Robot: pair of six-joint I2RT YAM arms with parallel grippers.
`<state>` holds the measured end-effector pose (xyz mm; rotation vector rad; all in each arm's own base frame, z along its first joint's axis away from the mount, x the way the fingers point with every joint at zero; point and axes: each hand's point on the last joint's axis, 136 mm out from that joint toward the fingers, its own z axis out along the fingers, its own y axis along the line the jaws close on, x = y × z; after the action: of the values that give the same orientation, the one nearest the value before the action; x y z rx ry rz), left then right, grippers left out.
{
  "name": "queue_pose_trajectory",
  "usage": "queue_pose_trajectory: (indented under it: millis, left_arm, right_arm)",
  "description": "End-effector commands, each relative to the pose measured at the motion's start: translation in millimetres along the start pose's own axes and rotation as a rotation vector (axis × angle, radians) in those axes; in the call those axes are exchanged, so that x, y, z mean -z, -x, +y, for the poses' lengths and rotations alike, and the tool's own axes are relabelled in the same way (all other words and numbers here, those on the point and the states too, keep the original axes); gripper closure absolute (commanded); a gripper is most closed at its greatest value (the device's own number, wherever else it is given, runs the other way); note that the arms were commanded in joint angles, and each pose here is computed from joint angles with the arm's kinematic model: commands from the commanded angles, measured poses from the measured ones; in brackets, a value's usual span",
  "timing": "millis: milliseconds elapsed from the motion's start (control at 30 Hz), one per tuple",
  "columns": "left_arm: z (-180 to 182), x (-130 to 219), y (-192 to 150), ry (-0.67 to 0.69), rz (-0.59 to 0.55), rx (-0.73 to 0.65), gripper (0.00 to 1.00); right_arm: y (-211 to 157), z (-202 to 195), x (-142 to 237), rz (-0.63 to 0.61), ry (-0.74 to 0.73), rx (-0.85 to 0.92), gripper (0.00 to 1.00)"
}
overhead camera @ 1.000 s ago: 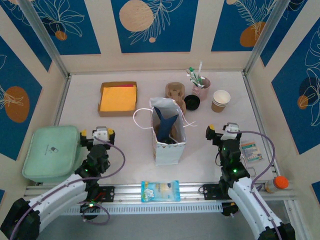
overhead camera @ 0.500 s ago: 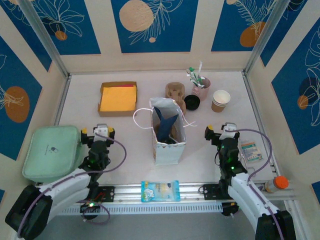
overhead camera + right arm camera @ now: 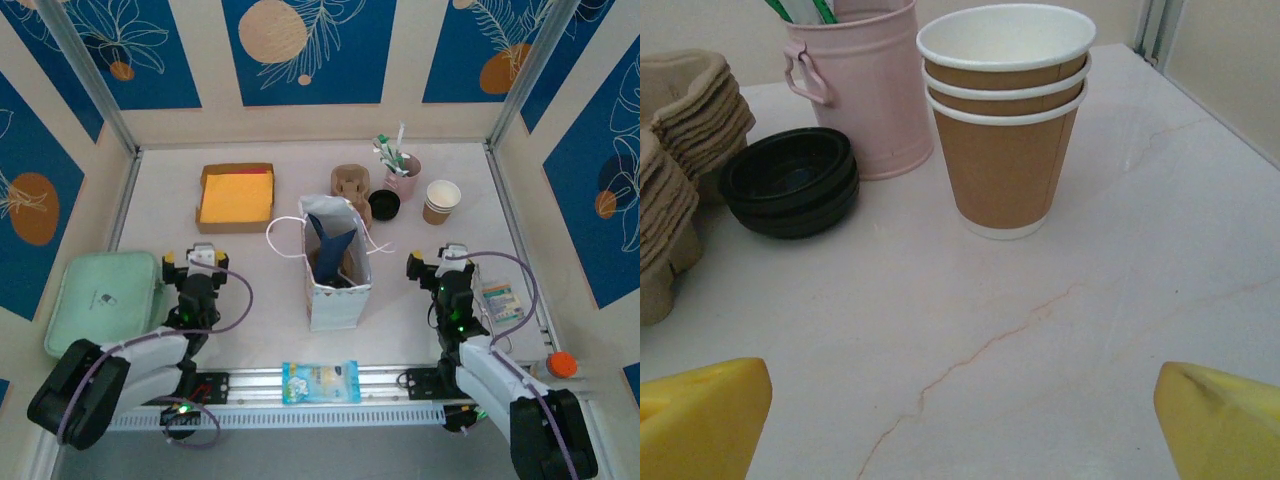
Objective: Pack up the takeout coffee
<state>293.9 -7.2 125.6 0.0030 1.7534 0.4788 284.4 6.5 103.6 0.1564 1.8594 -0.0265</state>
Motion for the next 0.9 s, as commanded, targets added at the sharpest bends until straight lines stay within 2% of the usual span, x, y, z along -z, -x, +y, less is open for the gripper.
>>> queue_pose_trajectory:
  millis: [0,867]
  left_arm:
    - [1.4,-5.8,25.2,0.001,-0.079,0.082,0.0]
    - [5.2,-17.3,29.0,0.032,-0.16,0.113,0.0]
  right_arm:
    - [38.3,6.4,-3.4,-0.108,0.021,-0.026,0.01]
    - [46.9,16.0,-36.3,-0.149,0.038,0.035,0.01]
